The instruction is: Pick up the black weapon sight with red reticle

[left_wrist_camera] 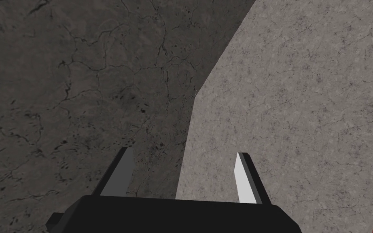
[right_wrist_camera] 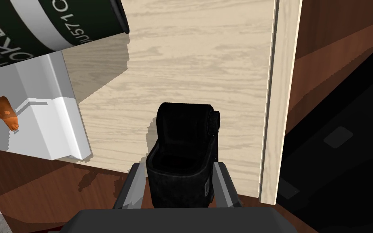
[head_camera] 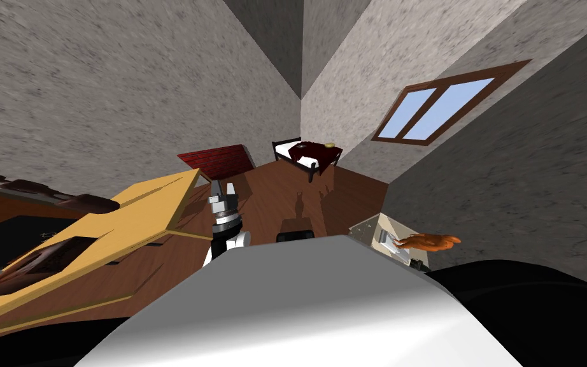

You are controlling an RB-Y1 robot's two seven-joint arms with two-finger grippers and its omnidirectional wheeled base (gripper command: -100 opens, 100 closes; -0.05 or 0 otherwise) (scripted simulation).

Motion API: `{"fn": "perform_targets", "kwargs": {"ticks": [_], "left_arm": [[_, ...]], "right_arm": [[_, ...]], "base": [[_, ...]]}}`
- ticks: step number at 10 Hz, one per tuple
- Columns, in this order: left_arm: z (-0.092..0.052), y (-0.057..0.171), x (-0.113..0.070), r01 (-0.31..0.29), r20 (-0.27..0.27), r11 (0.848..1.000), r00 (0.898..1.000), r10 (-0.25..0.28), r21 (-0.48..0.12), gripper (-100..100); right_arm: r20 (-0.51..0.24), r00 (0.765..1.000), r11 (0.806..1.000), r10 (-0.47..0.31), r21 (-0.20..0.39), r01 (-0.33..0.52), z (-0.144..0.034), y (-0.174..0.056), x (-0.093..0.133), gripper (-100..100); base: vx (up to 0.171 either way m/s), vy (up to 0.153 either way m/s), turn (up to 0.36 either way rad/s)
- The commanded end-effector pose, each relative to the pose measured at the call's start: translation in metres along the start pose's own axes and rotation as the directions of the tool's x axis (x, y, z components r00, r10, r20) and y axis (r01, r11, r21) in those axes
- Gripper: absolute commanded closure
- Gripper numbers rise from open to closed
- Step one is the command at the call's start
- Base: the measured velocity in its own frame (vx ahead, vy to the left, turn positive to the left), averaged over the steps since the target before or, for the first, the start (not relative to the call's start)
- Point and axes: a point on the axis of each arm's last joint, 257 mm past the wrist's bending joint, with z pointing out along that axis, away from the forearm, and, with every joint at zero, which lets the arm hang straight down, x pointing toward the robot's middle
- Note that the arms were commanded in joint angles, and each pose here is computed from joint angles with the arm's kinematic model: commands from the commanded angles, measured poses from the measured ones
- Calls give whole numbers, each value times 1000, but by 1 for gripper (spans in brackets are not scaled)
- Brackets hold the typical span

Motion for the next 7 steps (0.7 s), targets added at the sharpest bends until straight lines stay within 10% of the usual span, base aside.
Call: {"fn": "perform_targets", "kwargs": {"ticks": [1, 2, 3, 6, 7], "left_arm": [[0, 0, 0, 0, 0, 1000, 1000, 0, 0, 0], [0, 0, 0, 0, 0, 1000, 1000, 0, 0, 0], [0, 0, 0, 0, 0, 1000, 1000, 0, 0, 0], [0, 0, 0, 0, 0, 1000, 1000, 0, 0, 0], [0, 0, 0, 0, 0, 1000, 1000, 0, 0, 0]], "right_arm": [[0, 1000, 1000, 0, 0, 0, 0, 0, 0, 100], [0, 1000, 1000, 0, 0, 0, 0, 0, 0, 0], [0, 1000, 1000, -1, 0, 1, -1, 0, -1, 100], [2, 1000, 1000, -6, 2, 6, -8, -14, 2, 100], [2, 1000, 1000, -8, 0, 8, -8, -15, 2, 0]], "base": [[0, 0, 0], [0, 0, 0], [8, 6, -16], [5, 42, -47], [0, 5, 0]]}}
